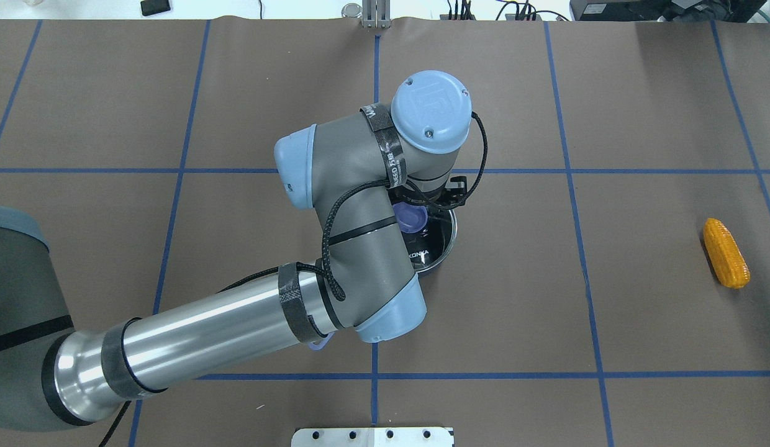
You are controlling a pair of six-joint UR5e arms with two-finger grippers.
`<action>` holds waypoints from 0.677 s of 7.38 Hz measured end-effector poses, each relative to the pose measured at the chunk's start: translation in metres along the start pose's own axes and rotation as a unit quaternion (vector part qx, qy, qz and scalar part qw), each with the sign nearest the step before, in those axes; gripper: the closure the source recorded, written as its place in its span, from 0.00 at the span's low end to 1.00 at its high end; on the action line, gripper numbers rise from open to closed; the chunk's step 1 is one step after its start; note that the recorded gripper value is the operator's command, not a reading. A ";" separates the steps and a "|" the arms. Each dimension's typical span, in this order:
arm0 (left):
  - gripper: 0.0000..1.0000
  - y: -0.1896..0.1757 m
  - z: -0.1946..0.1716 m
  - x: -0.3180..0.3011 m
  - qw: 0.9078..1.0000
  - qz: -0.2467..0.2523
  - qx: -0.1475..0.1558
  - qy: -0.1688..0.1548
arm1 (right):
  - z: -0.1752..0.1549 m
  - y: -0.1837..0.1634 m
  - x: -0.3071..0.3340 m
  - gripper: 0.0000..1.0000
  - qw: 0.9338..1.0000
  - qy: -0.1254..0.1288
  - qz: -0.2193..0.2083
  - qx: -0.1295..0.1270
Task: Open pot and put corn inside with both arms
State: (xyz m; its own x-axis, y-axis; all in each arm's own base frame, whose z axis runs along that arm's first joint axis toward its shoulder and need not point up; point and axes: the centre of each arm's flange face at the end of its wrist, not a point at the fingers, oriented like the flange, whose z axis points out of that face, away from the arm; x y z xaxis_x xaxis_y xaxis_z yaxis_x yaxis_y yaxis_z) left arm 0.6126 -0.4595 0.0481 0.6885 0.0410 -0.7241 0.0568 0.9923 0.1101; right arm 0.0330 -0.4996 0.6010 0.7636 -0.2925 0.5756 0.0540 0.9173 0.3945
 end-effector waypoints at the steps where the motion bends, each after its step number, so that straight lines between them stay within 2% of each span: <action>1: 0.03 0.002 0.003 -0.001 1.000 0.000 -0.001 -0.001 | 0.000 0.000 0.000 0.00 1.000 0.000 0.000 0.000; 2: 0.11 0.002 0.006 -0.004 1.000 0.001 -0.002 -0.003 | 0.000 0.001 0.000 0.00 1.000 -0.001 0.000 0.000; 3: 0.32 0.003 0.008 -0.006 1.000 0.001 -0.003 -0.004 | 0.000 0.001 0.000 0.00 1.000 -0.001 0.001 -0.001; 4: 0.59 0.003 0.007 -0.006 1.000 0.001 -0.002 -0.004 | 0.000 0.001 0.000 0.00 1.000 0.000 0.001 -0.001; 5: 0.78 0.003 0.007 -0.006 1.000 0.001 -0.002 -0.003 | 0.000 0.001 0.000 0.00 1.000 0.000 0.001 -0.001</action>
State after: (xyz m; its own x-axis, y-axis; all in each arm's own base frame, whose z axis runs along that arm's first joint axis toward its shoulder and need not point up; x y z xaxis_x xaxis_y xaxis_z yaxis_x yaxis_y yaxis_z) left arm 0.6135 -0.4573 0.0575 0.6932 0.0428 -0.7195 0.0518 0.9927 0.1090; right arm 0.0330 -0.4987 0.6021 0.7635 -0.2913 0.5764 0.0541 0.9182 0.3925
